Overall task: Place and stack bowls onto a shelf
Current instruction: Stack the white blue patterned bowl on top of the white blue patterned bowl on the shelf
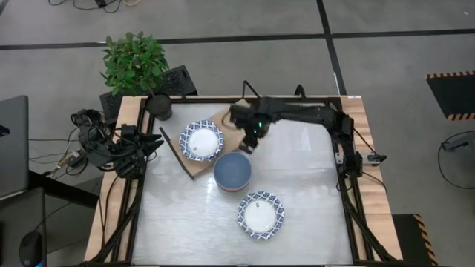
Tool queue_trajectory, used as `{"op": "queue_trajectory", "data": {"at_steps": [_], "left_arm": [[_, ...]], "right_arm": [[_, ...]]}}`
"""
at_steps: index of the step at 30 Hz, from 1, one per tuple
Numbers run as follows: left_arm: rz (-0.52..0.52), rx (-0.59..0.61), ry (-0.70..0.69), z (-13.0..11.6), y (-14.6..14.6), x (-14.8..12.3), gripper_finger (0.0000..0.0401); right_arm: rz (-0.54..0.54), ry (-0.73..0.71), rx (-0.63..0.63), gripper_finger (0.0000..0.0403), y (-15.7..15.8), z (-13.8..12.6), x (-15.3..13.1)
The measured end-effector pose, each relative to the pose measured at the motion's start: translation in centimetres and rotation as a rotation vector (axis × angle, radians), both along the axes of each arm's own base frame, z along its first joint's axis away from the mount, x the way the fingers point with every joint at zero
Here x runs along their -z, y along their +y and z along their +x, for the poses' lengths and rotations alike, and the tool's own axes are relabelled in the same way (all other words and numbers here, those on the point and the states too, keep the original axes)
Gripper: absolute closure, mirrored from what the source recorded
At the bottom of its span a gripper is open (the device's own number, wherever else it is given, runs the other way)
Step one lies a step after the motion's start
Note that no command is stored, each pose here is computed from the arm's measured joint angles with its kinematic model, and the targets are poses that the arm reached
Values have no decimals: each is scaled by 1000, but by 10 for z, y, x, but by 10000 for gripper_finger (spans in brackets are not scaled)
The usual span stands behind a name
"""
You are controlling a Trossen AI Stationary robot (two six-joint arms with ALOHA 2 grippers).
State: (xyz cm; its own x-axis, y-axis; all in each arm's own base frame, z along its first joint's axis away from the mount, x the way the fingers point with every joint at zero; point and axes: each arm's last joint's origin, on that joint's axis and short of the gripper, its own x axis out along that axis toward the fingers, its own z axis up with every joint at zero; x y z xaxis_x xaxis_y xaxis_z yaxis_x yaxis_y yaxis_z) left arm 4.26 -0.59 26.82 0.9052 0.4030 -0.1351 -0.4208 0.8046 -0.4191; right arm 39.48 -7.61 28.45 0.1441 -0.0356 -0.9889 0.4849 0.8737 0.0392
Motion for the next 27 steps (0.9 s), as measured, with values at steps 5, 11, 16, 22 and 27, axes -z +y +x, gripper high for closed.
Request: {"op": "queue_trajectory", "data": {"at_steps": [5, 11, 16, 22, 27], "left_arm": [[0, 0, 0, 0, 0, 0, 250], [-1, 4, 1, 0, 0, 0, 250], [2, 5, 4, 0, 0, 0, 250], [6, 5, 8, 0, 0, 1, 250], [12, 4, 13, 0, 0, 1, 250]], "right_arm": [[-152, 132, -82, 159, 62, -10, -6], [-262, 142, -61, 159, 124, -26, -17], [-183, 82, -48, 159, 169, -44, -31], [-129, 71, -28, 159, 200, -55, -32], [-129, 148, 29, 159, 209, -63, -9]]}}
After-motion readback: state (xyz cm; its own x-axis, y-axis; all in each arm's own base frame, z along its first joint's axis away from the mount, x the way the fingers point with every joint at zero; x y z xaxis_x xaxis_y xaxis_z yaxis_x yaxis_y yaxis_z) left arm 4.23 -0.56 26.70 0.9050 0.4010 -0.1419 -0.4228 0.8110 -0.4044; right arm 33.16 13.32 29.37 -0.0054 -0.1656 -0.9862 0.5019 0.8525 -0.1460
